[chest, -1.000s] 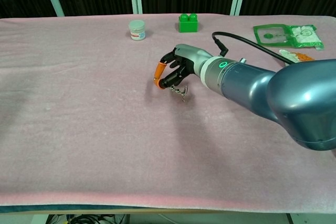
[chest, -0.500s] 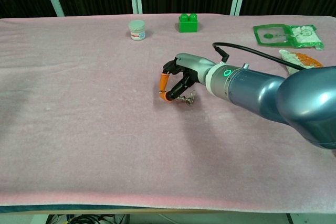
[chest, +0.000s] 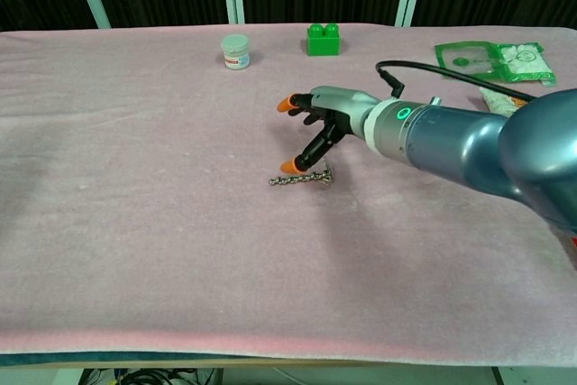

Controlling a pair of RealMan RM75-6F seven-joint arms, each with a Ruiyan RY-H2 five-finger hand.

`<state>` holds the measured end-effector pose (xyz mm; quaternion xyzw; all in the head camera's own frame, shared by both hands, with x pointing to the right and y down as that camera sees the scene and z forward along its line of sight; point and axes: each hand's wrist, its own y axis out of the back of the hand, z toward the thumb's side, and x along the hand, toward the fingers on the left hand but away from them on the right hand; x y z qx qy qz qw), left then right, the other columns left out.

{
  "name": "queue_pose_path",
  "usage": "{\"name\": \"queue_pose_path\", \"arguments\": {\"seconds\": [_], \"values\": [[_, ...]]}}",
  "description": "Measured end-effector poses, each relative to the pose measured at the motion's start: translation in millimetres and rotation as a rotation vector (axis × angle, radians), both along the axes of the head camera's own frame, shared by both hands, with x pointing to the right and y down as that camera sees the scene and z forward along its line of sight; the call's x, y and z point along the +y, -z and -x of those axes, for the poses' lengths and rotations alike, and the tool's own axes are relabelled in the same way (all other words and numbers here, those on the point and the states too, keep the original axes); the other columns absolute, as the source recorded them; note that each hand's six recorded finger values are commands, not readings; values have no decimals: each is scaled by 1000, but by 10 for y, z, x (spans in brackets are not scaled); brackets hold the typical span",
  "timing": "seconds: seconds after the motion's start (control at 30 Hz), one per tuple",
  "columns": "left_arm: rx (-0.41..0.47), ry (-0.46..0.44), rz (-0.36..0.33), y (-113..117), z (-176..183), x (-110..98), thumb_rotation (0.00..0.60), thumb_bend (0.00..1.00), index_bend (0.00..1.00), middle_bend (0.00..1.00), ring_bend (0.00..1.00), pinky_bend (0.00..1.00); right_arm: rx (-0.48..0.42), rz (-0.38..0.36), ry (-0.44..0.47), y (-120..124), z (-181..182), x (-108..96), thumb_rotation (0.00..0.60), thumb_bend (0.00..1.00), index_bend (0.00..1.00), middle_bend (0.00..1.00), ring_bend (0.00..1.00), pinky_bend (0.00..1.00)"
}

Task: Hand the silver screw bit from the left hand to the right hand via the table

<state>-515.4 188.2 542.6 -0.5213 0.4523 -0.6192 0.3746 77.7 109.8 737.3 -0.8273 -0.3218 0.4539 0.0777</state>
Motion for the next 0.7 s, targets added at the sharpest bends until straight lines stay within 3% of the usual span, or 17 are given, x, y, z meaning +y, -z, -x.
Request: {"name": "queue_pose_path", "arguments": {"seconds": [0.2,0.43,0.57,0.7], "values": [[-3,-6,6,-4,-15,11,600,337,289,22,0,0,11,-84,-42,317,-321,-229,600,158,77,2,34,235],[-4,-4,26,-14,-37,42,600,337,270,21,0,0,165,-355,-36,919,-1154,-457,600,158,55,0,34,227],[-4,-3,55,-38,-69,74,600,337,257,20,0,0,291,-492,-7,1237,-1691,-354,600,157,38,0,30,219],[-6,-3,72,-47,-90,97,600,335,239,19,0,0,407,-554,18,1427,-2168,-70,600,158,34,0,23,211]]}}
